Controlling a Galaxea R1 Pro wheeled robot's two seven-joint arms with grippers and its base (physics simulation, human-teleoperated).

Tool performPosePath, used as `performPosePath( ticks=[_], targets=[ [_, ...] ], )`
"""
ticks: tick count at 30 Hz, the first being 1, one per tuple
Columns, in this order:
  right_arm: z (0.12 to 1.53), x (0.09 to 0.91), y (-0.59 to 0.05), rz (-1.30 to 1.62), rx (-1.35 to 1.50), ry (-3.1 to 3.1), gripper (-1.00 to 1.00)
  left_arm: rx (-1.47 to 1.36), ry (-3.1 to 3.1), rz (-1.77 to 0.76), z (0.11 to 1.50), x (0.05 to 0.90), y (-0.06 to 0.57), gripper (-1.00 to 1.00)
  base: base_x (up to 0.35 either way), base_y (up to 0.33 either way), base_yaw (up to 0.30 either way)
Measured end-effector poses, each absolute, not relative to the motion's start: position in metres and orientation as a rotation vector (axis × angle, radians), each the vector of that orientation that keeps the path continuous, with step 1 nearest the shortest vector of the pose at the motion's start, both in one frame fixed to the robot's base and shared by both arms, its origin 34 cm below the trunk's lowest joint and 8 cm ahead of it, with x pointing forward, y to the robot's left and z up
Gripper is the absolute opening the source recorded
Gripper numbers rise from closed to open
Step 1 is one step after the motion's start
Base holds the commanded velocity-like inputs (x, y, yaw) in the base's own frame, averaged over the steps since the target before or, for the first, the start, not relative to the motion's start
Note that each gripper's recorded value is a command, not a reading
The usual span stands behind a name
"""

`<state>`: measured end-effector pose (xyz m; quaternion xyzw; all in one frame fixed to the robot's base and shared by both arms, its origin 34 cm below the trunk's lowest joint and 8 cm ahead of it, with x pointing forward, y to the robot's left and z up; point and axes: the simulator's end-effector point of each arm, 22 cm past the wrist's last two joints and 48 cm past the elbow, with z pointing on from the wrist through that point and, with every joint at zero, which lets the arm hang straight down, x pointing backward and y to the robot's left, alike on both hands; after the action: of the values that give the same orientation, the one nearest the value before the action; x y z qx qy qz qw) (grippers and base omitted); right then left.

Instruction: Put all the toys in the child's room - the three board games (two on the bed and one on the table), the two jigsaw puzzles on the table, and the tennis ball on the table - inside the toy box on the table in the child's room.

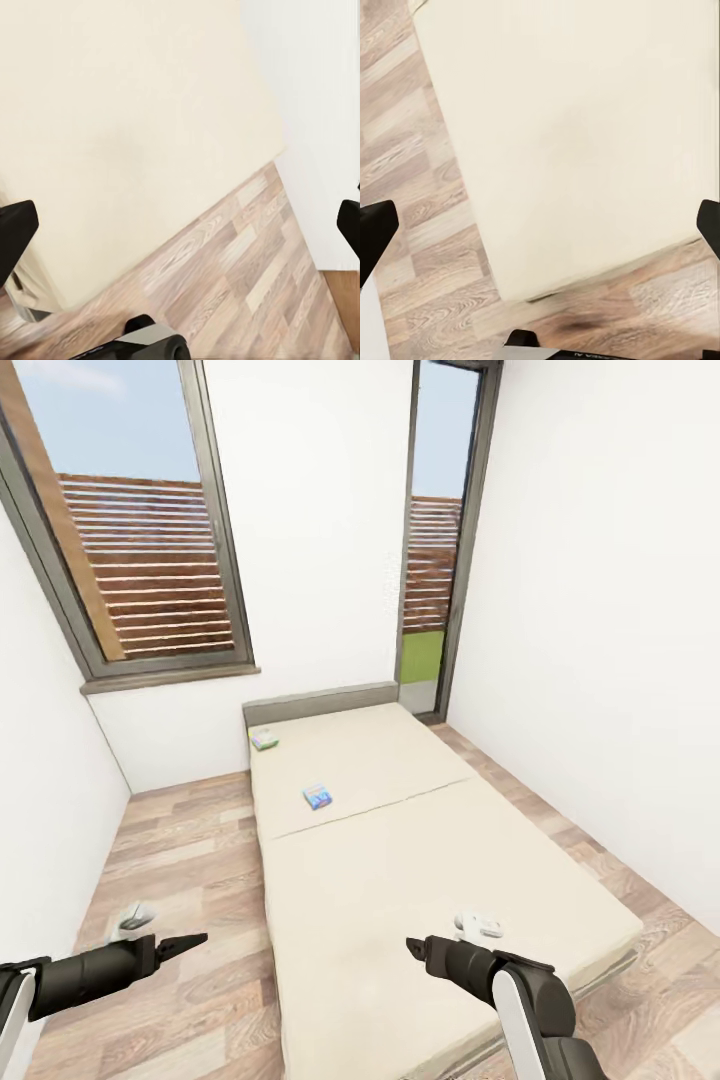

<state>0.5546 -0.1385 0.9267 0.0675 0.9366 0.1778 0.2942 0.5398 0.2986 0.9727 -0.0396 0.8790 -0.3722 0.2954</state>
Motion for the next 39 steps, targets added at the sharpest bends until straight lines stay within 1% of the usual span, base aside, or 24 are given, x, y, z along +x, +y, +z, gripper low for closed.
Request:
performPosePath(
  ticks=[14,39],
  targets=[
    [0.9266,0.5546,-0.1385,0.473,0.180,2.494,1.00,-0.106,2.339,-0.991,0.9728,0.5397,0.2985,1.00,0.000,0.139,-0.284],
    [0.9266,0.5546,-0.1384,0.473,0.180,2.493,1.00,-0.107,2.340,-0.992,0.9727,0.5396,0.2985,1.00,0.000,0.275,-0.284]
  ],
)
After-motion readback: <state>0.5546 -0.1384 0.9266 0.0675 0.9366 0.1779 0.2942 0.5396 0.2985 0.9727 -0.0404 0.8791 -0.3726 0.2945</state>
